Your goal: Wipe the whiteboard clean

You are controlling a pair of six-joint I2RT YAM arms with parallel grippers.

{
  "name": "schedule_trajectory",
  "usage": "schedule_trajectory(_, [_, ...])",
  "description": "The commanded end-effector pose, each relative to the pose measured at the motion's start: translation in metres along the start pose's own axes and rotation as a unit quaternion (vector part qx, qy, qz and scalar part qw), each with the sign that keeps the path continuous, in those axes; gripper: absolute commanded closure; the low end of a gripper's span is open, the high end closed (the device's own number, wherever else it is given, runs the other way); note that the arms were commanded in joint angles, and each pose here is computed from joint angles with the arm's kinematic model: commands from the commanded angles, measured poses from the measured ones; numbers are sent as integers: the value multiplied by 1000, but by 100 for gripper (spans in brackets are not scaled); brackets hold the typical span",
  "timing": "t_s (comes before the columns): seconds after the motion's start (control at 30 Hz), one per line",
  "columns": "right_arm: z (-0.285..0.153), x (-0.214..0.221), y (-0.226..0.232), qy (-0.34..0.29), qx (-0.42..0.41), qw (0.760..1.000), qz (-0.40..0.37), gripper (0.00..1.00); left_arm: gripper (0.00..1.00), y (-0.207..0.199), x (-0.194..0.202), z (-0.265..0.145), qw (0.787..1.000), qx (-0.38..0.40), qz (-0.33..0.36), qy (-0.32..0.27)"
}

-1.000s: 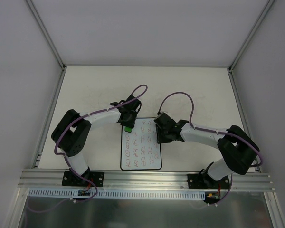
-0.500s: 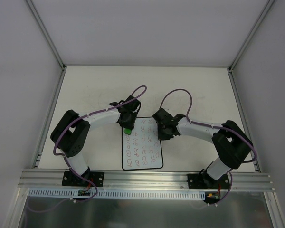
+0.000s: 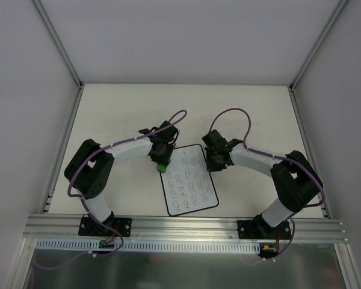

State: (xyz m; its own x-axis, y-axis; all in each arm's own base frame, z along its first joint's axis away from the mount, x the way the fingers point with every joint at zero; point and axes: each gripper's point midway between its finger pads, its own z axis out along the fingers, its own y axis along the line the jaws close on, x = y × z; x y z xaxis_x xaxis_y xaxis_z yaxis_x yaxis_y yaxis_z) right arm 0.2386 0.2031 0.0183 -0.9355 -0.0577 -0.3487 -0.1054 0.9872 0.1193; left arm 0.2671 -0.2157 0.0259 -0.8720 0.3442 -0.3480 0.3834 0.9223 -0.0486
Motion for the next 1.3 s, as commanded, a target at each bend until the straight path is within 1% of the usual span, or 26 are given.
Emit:
schedule_trajectory(0.0, [6,19,-22,32,38,998,-23,100,100,-2,8,0,999,6,19,24])
schedule_trajectory(0.17, [7,19,-18,32,28,999,-21,100,100,-21,29,0,999,19,20,40])
schedule_trajectory(0.3, [10,22,-17,39,25,999,-20,100,100,-47,52,-1,996,29,67,54])
schedule_trajectory(0.43, [9,22,-19,38,25,999,-16,100,100,-59,82,2,993,32,85,81])
schedule_trajectory(0.53, [9,23,-20,36,22,999,-11,100,100,-63,101,0,992,31,80,94])
schedule_trajectory(0.63, [9,23,-20,38,20,999,-9,100,100,-61,104,-7,994,27,67,85])
schedule_trajectory(0.8, [11,25,-19,41,19,999,-8,100,100,-55,91,-17,998,17,40,53])
schedule_trajectory(0.9, [10,25,-20,40,20,999,-7,100,100,-39,82,-17,999,5,-8,48])
schedule_trajectory(1.0, [10,25,-20,39,20,999,-6,100,100,-22,72,-16,998,-7,-36,41])
schedule_trajectory(1.1, [11,26,-20,41,19,999,-6,100,100,-15,58,-15,999,-12,-38,31])
schedule_trajectory(1.13, [11,26,-19,40,18,999,-5,100,100,-13,46,-17,999,-14,-40,20])
schedule_trajectory(1.2, [11,26,-19,40,19,999,-6,100,100,-11,37,-13,999,-18,-32,19])
schedule_trajectory(1.23, [10,26,-20,39,19,999,-5,100,100,-11,24,-14,999,-17,-37,8])
schedule_trajectory(1.27, [11,27,-20,40,20,999,-6,100,100,-11,22,-9,999,-19,-31,14])
